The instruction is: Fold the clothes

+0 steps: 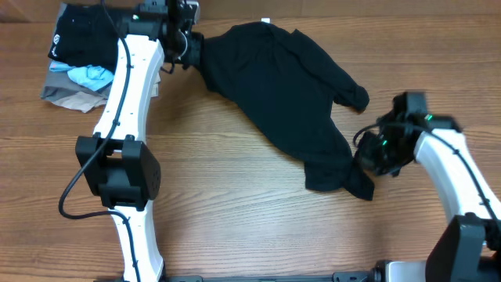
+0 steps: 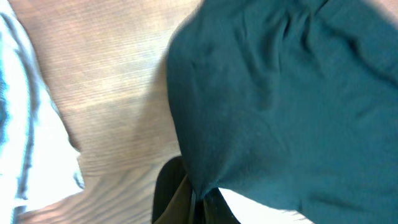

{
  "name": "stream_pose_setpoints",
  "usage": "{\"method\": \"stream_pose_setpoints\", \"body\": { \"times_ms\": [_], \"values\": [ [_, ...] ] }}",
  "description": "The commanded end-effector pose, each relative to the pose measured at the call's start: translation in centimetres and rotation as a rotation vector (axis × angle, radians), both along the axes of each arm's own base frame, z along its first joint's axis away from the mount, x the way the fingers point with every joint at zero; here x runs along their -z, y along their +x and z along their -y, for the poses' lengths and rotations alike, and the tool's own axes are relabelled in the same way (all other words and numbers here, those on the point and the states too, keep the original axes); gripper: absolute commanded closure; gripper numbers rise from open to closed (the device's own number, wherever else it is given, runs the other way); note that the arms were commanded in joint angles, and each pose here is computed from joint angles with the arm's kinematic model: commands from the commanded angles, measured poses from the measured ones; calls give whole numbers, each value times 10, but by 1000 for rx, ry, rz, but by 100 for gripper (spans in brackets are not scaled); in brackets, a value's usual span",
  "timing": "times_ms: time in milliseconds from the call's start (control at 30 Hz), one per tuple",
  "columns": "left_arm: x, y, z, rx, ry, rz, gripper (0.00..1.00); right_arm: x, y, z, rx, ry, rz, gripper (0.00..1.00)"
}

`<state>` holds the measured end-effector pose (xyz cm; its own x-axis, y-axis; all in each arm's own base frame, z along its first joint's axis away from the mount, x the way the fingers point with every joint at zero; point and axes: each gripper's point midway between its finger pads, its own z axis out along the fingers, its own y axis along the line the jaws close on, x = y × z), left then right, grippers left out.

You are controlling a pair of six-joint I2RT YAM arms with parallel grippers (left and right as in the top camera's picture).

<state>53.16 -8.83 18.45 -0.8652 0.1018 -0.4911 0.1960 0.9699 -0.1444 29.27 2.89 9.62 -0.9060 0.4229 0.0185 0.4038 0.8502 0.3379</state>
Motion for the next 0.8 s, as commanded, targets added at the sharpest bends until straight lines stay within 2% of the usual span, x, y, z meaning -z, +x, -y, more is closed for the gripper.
{"method": "stream_pose_setpoints", "body": {
  "times_ms": [0, 133, 300, 500, 600, 767],
  "values": [
    [-76, 9, -11, -35, -2, 166, 96, -76, 39, 27, -11, -89, 203, 96],
    [-139, 3, -19, -50, -15, 286, 96, -152, 49, 61, 18, -159, 330, 96],
    [-185, -13, -22, -54, -25, 372, 96, -189, 33, 90, 74, -193, 355, 96],
    [-189, -32, -23, -52, -24, 338, 96, -192, 12, 91, 54, -194, 314, 96],
    [-179, -47, -21, -42, -33, 267, 96, -197, 2, 87, 40, -198, 317, 96],
    [-162, -62, -17, -31, -33, 173, 96, -190, 2, 88, 37, -195, 298, 96]
  ]
}}
